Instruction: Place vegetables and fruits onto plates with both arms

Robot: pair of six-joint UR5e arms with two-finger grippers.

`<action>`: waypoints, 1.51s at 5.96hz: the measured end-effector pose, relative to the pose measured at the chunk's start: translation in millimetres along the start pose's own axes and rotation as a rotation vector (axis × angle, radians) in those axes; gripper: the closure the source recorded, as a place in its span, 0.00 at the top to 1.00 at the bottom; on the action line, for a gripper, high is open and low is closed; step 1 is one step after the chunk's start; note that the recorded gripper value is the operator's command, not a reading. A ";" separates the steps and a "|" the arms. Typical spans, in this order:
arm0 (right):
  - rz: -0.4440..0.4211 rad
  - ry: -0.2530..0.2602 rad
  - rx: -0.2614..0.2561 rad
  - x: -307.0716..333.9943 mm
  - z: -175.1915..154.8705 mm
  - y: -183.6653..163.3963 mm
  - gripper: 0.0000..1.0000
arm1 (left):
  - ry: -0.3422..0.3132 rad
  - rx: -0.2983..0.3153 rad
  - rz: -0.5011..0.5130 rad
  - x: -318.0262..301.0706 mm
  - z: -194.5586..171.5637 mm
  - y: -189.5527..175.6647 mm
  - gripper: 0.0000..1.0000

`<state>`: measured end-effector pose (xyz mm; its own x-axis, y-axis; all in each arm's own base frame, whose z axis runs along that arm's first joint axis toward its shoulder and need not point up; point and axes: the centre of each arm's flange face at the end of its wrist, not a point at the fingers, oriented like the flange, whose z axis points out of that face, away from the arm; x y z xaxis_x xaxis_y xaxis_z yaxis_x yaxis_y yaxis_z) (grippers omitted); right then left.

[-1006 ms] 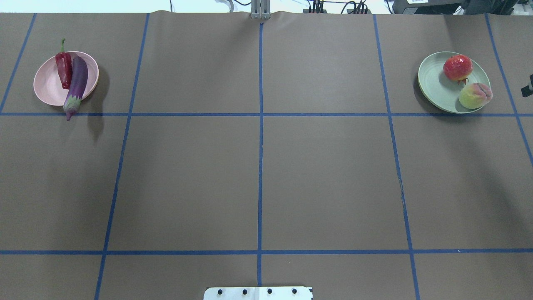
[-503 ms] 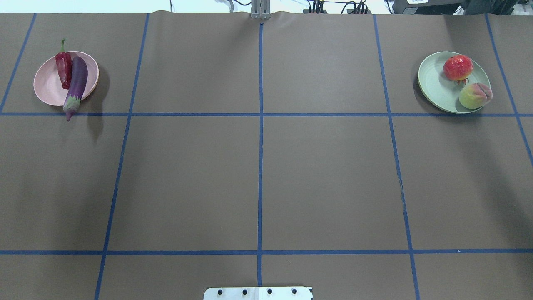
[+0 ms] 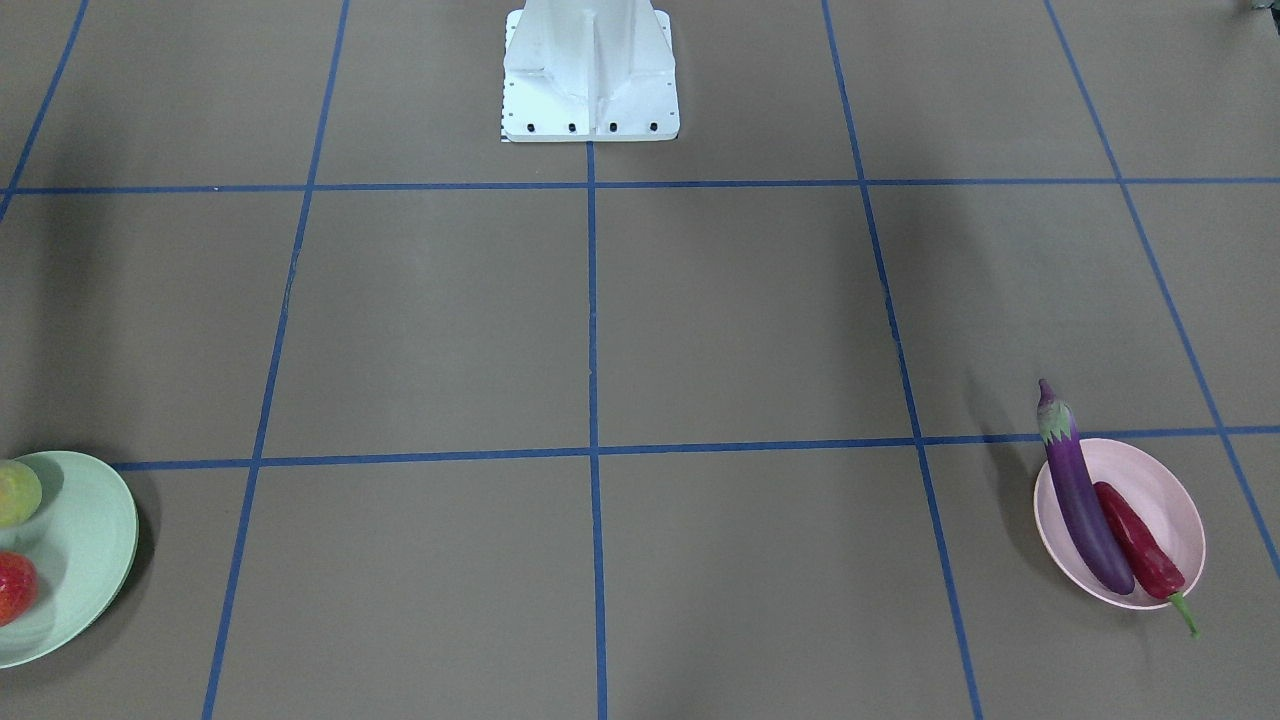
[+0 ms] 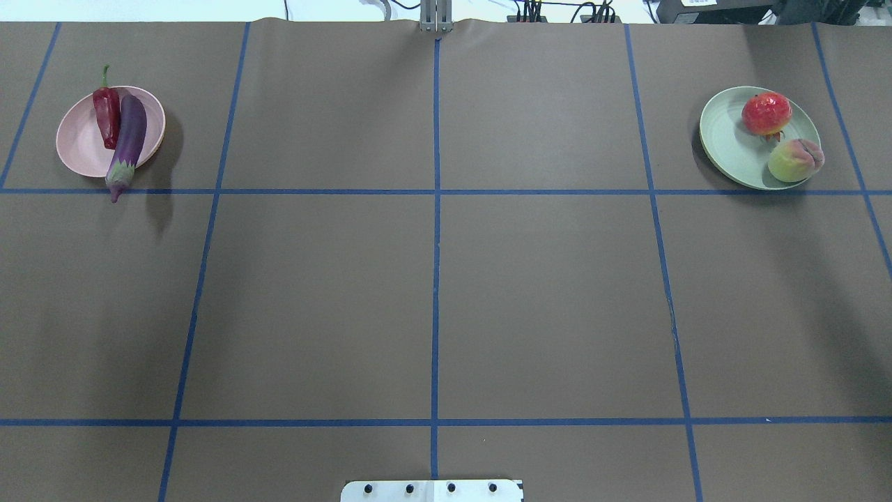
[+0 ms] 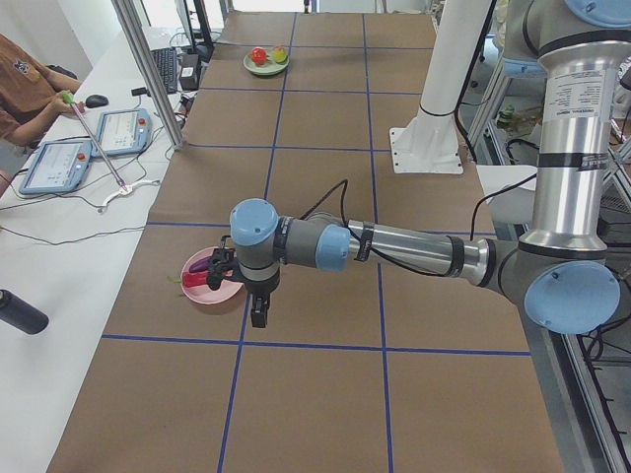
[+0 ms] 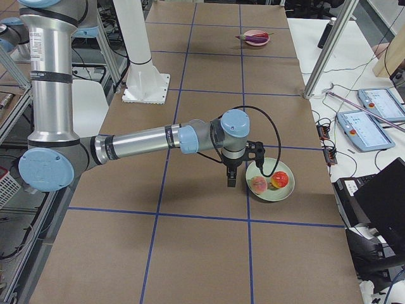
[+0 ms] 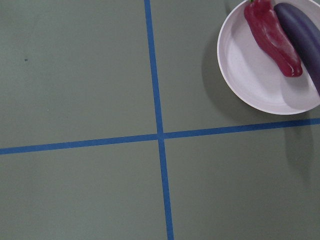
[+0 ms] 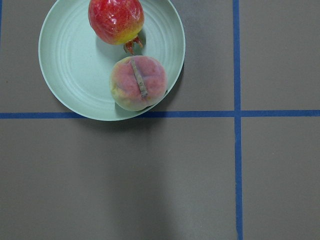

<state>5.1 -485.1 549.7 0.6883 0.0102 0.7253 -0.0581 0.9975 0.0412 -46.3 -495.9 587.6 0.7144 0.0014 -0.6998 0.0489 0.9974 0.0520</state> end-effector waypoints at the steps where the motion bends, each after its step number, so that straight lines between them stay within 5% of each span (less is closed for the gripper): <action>1: -0.003 -0.001 -0.002 0.8 0.9 1.6 1.00 | 0.000 -0.001 -0.002 -0.5 0.8 3.5 1.00; 6: 0.031 -0.071 -0.047 5.0 12.9 0.2 1.00 | 0.038 0.022 0.021 17.5 -14.6 7.7 1.00; 9: 0.039 -0.076 -0.050 9.5 16.4 3.4 1.00 | 0.040 0.025 0.023 17.7 -19.2 43.0 1.00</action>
<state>-0.3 -482.8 568.0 0.6291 0.0452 0.7760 -0.0459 0.9987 -0.0209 -44.9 -451.7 563.8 0.6869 0.0279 -0.7262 0.0507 0.9950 0.0862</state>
